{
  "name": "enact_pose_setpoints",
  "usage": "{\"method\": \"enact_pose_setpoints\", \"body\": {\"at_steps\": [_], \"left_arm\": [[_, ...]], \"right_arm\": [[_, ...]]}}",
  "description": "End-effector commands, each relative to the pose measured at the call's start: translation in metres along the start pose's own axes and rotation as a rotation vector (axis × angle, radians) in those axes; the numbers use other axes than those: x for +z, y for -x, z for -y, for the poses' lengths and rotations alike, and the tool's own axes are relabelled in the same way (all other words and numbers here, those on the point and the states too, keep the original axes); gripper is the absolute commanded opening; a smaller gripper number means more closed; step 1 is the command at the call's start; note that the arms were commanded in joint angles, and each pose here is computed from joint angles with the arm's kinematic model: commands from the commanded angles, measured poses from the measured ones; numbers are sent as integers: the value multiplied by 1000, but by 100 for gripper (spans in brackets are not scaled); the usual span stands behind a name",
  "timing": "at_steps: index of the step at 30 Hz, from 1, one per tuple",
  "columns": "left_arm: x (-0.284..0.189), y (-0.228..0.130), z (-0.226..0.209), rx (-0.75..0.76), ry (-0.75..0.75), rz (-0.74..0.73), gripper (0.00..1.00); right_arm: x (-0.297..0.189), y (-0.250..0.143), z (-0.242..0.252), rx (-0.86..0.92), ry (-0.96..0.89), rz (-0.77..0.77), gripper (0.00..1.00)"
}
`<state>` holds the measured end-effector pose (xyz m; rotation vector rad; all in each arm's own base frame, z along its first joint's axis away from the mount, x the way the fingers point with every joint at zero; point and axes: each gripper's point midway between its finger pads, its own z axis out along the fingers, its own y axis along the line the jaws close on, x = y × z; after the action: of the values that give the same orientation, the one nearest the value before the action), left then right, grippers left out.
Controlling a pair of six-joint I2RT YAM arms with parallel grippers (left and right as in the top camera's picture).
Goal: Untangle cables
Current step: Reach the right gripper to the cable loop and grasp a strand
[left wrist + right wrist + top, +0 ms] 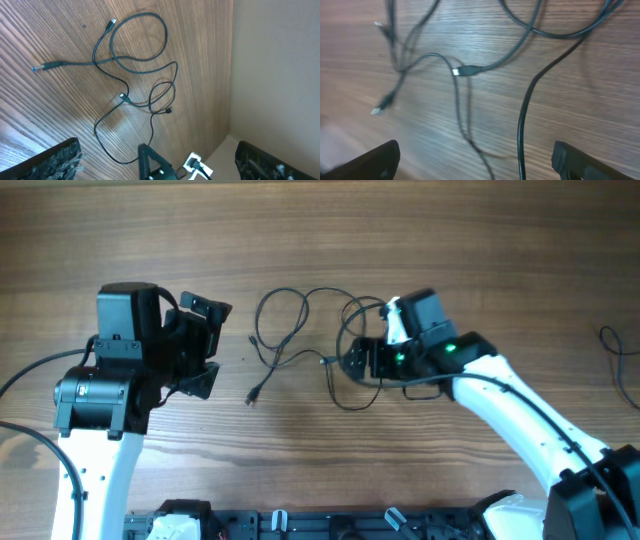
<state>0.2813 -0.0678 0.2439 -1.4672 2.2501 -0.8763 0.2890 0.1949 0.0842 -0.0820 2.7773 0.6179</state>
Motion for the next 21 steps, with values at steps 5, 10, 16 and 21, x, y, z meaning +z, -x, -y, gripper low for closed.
{"method": "enact_pose_setpoints", "body": {"at_steps": [5,10,16,21], "left_arm": [[-1,4,0,14,1,14,100],[-1,4,0,14,1,14,100],[-1,4,0,14,1,14,100],[-1,4,0,14,1,14,100]], "right_arm": [[35,-6,44,55,-267,9,61],[36,4,42,-5,-250,4,4],[-117,94,44,24,-400,298,4],[-242,116,34,-42,-429,578,4]]}}
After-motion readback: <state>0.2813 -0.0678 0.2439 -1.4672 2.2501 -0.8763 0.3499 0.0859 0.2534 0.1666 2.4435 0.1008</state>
